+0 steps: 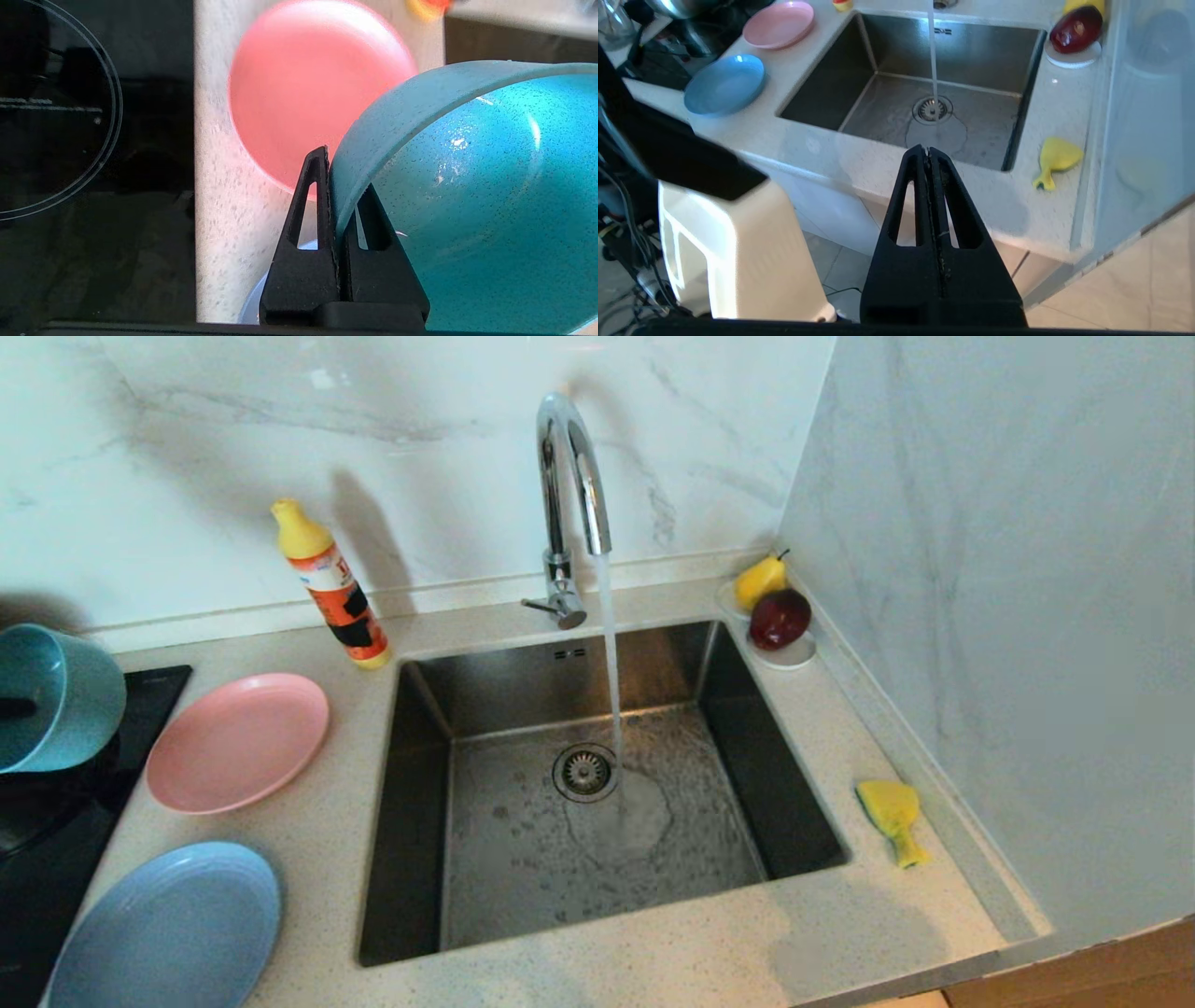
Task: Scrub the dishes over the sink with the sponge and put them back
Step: Pick up a bowl and the sponge
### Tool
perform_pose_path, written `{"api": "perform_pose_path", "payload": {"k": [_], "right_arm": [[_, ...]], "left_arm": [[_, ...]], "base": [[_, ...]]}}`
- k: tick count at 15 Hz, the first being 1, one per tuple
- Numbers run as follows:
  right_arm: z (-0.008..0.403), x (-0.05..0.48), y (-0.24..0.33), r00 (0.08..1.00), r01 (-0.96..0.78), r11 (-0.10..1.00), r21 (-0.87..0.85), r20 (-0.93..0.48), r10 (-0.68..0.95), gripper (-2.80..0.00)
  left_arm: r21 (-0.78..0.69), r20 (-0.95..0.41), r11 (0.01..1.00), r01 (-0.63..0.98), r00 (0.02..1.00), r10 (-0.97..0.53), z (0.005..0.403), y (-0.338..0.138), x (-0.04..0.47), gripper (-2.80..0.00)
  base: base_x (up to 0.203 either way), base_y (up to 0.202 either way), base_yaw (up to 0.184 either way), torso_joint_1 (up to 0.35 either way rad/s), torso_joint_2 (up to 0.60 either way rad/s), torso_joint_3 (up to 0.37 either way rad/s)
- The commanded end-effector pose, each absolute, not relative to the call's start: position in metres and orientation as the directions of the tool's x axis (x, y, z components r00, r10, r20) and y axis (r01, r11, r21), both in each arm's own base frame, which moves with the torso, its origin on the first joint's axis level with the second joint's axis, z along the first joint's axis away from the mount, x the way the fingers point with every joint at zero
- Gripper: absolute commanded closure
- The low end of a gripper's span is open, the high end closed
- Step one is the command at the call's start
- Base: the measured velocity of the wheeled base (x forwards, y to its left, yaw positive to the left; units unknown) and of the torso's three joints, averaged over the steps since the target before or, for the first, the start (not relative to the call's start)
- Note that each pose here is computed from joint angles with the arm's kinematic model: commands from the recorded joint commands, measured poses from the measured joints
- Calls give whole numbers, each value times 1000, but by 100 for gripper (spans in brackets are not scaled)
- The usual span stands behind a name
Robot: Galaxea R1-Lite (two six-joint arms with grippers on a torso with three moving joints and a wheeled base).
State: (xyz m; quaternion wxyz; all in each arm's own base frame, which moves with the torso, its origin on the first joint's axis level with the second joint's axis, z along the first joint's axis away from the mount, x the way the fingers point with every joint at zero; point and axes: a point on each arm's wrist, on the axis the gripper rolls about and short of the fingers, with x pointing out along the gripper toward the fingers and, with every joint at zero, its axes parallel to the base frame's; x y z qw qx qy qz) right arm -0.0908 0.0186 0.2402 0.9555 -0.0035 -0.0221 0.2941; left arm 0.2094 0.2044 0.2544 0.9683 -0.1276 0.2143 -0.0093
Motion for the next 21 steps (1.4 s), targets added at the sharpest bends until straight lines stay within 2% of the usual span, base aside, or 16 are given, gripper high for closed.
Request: {"api": "perform_pose_path", "payload": {"k": [1, 5, 8, 13, 21], "right_arm": [[260, -73, 22, 827, -562, 827, 12, -2, 562, 0], [281, -51, 31, 810, -584, 811, 39, -32, 585, 0], [293, -35, 34, 802, -594, 803, 50, -43, 596, 0], [301, -14, 26, 815, -569, 818, 86, -72, 575, 0], [318, 16, 14, 803, -587, 806, 77, -70, 592, 0]], "left_arm": [[-237, -442, 971, -9, 892, -100, 241, 200, 212, 0], [-216, -435, 976, 30, 892, -123, 241, 185, 222, 0], [-136, -394, 991, -20, 919, -36, 243, 177, 238, 0], [-142, -342, 990, -19, 939, -31, 255, 154, 240, 0], [-136, -344, 990, -32, 939, -17, 256, 154, 241, 0]], "base": [[0, 0, 0, 0, 0, 0], [0, 0, 0, 0, 0, 0], [0, 0, 0, 0, 0, 0], [0, 0, 0, 0, 0, 0], [0, 0, 0, 0, 0, 0]]}}
